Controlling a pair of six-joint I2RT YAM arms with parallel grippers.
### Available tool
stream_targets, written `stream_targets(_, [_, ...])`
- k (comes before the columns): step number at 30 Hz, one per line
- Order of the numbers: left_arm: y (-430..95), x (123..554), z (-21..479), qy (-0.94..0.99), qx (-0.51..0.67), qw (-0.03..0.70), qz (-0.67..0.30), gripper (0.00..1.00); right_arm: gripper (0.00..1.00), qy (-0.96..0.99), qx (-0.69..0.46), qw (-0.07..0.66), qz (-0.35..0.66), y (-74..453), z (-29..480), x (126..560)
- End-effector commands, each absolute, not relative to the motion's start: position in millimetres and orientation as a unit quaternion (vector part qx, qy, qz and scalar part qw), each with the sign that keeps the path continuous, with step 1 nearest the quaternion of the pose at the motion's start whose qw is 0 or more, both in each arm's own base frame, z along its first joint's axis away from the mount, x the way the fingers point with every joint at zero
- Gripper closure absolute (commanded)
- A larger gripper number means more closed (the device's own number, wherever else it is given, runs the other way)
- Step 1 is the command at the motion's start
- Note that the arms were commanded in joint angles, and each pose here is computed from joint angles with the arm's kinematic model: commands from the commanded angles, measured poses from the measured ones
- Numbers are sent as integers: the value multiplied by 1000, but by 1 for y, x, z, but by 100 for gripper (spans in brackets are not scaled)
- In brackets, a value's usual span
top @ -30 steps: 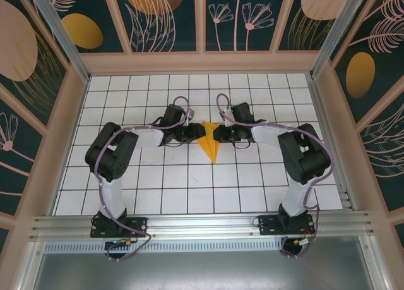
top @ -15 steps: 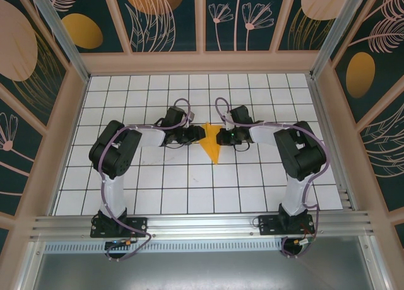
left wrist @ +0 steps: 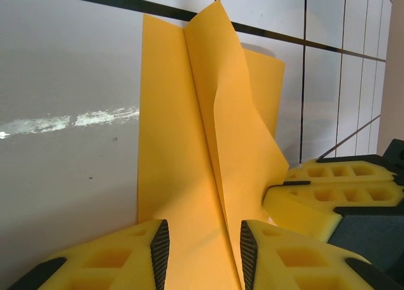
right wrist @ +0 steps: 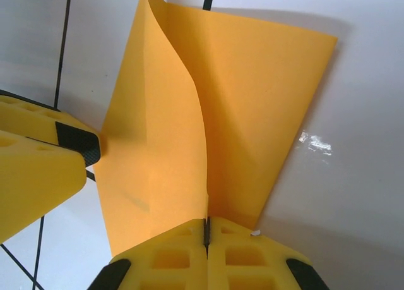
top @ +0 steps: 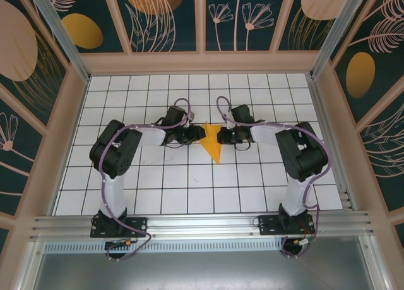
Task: Fold a paper plane with a square sheet of paper (fold left side to right side)
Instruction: Fourth fold the wing at the center of the table.
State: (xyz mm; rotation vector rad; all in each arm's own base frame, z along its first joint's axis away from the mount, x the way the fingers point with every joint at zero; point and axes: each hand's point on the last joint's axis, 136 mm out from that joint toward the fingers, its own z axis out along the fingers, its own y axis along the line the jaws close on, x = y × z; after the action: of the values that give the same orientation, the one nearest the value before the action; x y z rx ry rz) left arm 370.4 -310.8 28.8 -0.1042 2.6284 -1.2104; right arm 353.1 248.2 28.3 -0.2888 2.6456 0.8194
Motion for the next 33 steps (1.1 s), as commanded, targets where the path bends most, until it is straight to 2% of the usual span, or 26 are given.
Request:
stream_targets(1, [-302, 370, -2, 919, -53, 111, -375, 62, 100, 935, -101, 188, 285, 241, 38, 353])
stream_targets(11, [-302, 369, -4, 920, -54, 108, -373, 62, 100, 945, -86, 174, 263, 227, 21, 349])
stream_targets(19, [-301, 369, -8, 921, -56, 105, -370, 62, 100, 934, -92, 185, 291, 233, 35, 349])
stream_targets(28, [-315, 377, 51, 900, -30, 144, -409, 62, 100, 937, -87, 175, 291, 233, 24, 347])
stream_targets(33, [-334, 375, 58, 899, -8, 138, -415, 61, 100, 937, -87, 175, 289, 233, 24, 346])
